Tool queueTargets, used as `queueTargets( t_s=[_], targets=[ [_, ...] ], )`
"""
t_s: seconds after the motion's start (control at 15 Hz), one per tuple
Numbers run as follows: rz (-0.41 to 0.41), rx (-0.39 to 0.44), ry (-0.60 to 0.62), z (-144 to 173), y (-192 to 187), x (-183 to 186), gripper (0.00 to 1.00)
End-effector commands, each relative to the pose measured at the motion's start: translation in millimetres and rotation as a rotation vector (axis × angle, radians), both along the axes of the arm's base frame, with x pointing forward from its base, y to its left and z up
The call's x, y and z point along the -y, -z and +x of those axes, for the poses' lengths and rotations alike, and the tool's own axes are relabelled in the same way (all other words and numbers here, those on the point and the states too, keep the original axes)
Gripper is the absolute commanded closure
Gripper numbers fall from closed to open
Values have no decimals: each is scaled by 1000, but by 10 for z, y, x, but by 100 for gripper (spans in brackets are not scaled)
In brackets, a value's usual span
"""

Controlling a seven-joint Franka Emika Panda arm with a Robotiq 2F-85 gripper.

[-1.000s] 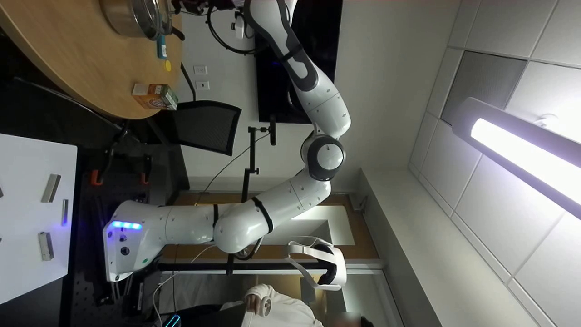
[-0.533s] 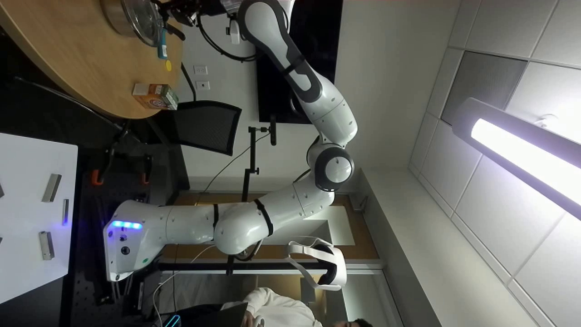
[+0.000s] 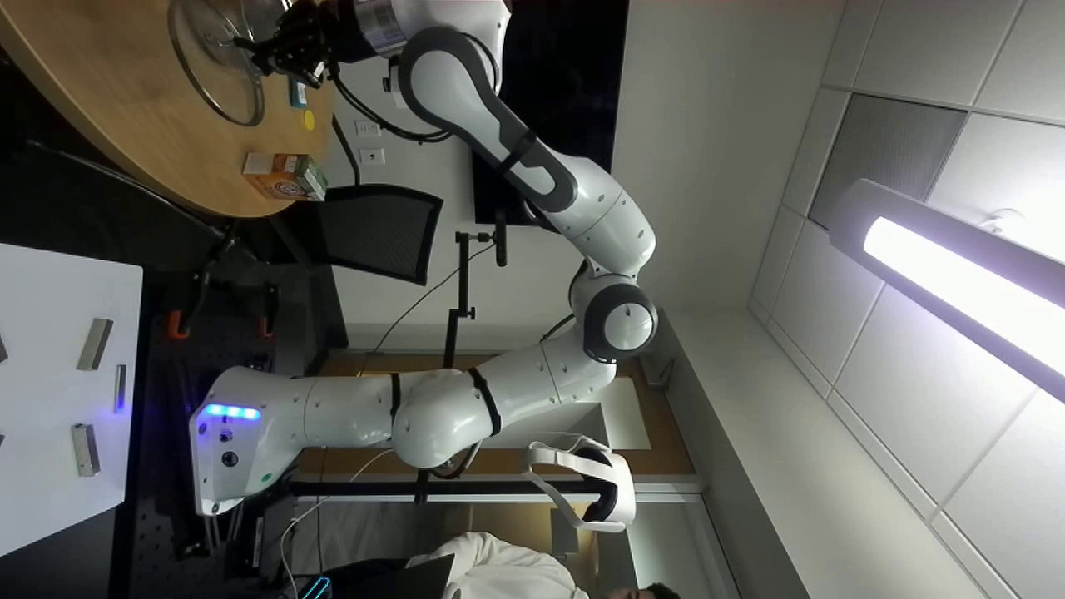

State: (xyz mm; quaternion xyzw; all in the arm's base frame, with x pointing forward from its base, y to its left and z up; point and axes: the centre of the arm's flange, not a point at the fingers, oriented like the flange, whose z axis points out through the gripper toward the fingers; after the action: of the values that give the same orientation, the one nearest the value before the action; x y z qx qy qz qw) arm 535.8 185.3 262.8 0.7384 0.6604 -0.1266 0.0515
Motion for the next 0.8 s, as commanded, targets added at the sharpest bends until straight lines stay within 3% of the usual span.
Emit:
queueTargets(
  t_s=[0.0, 0.4, 0.73],
  targets=[
    [49, 68, -10, -211, 87, 140, 96],
    [99, 140, 8, -310, 312, 214, 96],
    [71, 155, -13, -323, 450, 370, 96]
  ],
)
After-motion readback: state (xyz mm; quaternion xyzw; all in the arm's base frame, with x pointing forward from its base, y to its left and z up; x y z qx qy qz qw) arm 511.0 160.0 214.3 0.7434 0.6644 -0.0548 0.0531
